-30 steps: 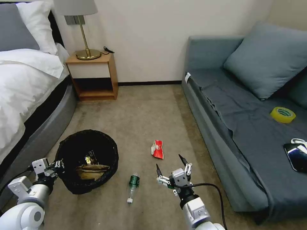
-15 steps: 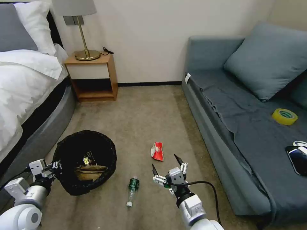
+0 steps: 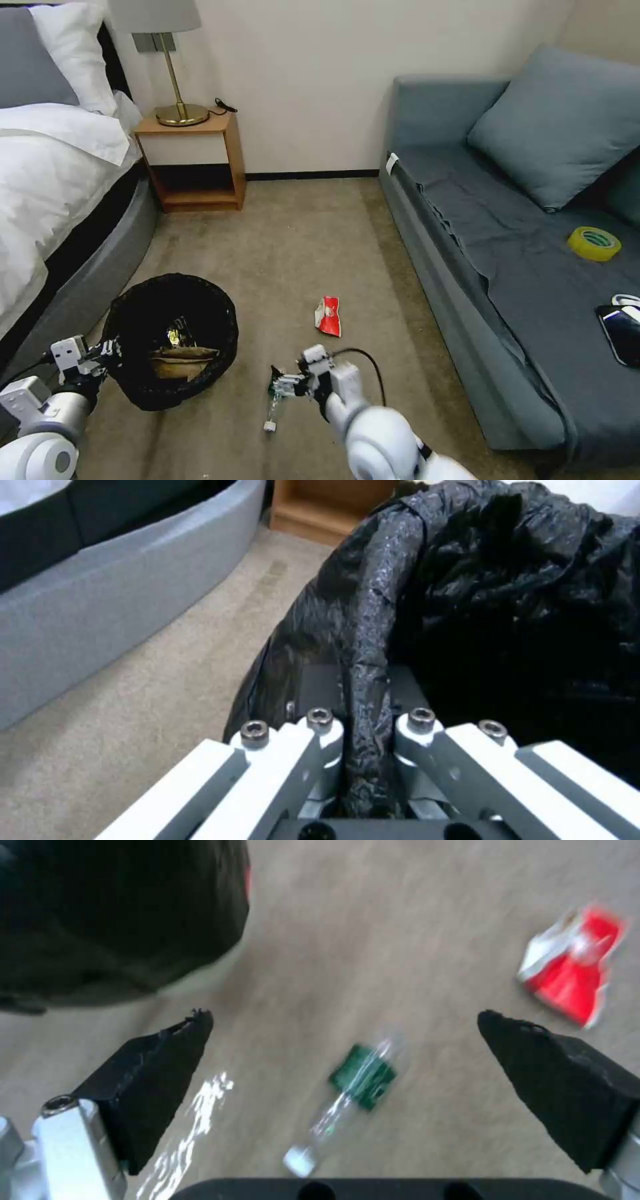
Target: Pick up the trash bin, then pick up the garbage on the floor and place it into the trash bin.
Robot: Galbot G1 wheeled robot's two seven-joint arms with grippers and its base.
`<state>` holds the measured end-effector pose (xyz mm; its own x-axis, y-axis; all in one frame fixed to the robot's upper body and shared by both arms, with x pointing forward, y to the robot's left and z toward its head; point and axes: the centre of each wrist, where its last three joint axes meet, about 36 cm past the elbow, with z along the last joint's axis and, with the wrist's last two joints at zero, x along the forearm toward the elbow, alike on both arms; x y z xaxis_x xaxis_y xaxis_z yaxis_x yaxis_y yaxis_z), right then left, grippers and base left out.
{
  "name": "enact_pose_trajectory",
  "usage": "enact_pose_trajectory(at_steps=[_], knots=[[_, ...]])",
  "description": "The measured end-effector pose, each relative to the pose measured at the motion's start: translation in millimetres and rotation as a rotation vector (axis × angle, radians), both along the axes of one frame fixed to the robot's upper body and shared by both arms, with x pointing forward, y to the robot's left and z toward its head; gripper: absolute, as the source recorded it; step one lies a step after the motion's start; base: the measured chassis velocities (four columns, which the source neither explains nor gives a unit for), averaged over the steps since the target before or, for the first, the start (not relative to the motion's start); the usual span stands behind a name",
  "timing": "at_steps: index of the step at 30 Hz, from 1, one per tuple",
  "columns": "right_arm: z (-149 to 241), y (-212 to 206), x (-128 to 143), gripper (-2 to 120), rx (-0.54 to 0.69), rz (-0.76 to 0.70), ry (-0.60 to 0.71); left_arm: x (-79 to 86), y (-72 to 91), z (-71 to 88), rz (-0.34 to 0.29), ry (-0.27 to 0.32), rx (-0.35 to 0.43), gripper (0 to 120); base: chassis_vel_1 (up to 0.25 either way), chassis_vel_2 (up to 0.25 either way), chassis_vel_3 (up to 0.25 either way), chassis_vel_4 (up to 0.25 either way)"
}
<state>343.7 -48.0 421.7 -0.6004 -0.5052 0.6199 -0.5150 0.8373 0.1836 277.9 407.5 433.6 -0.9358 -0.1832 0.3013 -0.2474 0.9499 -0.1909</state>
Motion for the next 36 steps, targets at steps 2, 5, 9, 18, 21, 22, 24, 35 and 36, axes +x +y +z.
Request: enact_pose_trajectory(at_steps=[2, 5, 9, 18, 21, 22, 24, 35, 36], knots=[[2, 6, 10, 100, -0.015, 0.014, 0.046, -0.5, 1.2, 0.8, 0.003, -0.002, 0.0, 4, 0.0, 0.0, 0.0, 0.0], [5, 31, 41, 100, -0.065, 0.022, 0.148, -3.1, 6.9, 3.6, 0.018, -0.007, 0.006, 4, 0.0, 0.0, 0.0, 0.0], [-2, 51, 56, 100, -0.098, 0.012, 0.219, -6.2, 10.7, 5.0, 0.029, -0.011, 0.01, 4, 0.0, 0.0, 0.0, 0.0], [-64, 98, 77, 100, -0.263, -0.049, 0.404, -11.2, 17.8, 8.5, 0.049, -0.024, 0.009, 4, 0.0, 0.0, 0.0, 0.0], [-73, 104, 80, 100, -0.28, -0.063, 0.419, -11.0, 18.7, 9.1, 0.049, -0.025, 0.011, 4, 0.0, 0.0, 0.0, 0.0], [-78, 110, 84, 100, -0.287, -0.075, 0.429, -10.8, 19.3, 8.9, 0.049, -0.025, 0.012, 4, 0.0, 0.0, 0.0, 0.0], [-83, 118, 90, 100, -0.293, -0.092, 0.436, -10.6, 20.0, 8.3, 0.049, -0.023, 0.012, 4, 0.0, 0.0, 0.0, 0.0], [-112, 149, 105, 100, -0.358, -0.124, 0.429, -11.6, 21.2, 6.9, 0.052, -0.02, 0.015, 4, 0.0, 0.0, 0.0, 0.0], [-121, 146, 105, 100, -0.383, -0.129, 0.42, -12.0, 22.3, 7.0, 0.055, -0.019, 0.016, 4, 0.0, 0.0, 0.0, 0.0]])
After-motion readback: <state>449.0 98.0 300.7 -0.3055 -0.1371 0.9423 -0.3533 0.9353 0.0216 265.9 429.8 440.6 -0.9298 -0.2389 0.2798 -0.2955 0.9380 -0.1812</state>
